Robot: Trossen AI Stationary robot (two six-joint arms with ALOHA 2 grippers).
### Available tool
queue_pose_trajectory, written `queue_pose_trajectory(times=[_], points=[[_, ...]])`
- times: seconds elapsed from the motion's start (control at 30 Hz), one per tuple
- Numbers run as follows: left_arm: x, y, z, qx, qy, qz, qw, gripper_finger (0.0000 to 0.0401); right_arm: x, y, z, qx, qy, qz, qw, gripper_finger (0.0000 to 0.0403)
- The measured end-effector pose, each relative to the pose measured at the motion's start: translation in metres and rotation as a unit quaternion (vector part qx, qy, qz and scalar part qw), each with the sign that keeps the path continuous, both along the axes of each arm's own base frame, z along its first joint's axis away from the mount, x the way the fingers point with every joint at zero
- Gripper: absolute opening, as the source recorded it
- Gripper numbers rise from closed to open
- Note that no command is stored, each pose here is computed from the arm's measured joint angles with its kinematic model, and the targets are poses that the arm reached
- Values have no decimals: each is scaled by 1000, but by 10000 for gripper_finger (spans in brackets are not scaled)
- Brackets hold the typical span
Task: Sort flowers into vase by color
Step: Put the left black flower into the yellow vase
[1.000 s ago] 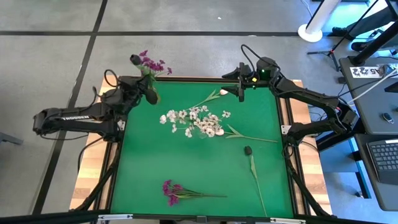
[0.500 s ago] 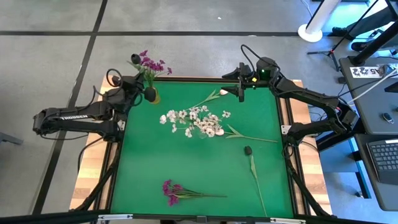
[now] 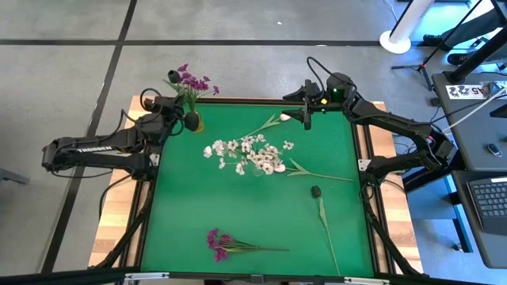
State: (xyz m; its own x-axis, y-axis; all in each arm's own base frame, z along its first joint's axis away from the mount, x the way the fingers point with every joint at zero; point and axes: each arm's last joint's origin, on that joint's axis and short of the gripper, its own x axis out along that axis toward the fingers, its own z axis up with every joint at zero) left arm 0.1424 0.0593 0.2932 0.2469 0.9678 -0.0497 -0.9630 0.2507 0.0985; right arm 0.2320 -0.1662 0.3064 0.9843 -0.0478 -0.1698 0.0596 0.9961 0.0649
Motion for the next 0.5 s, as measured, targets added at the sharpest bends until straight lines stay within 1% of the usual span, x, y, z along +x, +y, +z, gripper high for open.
queue_pose_trajectory(times=[0.27, 0.5], points=[[-1, 0, -6, -17, 0, 2, 1000, 0, 0, 0, 0, 1, 0, 0, 1000, 293], [-7, 3, -22, -67, 4, 22, 998, 0, 0, 0, 0, 2, 0, -1, 1000, 293]])
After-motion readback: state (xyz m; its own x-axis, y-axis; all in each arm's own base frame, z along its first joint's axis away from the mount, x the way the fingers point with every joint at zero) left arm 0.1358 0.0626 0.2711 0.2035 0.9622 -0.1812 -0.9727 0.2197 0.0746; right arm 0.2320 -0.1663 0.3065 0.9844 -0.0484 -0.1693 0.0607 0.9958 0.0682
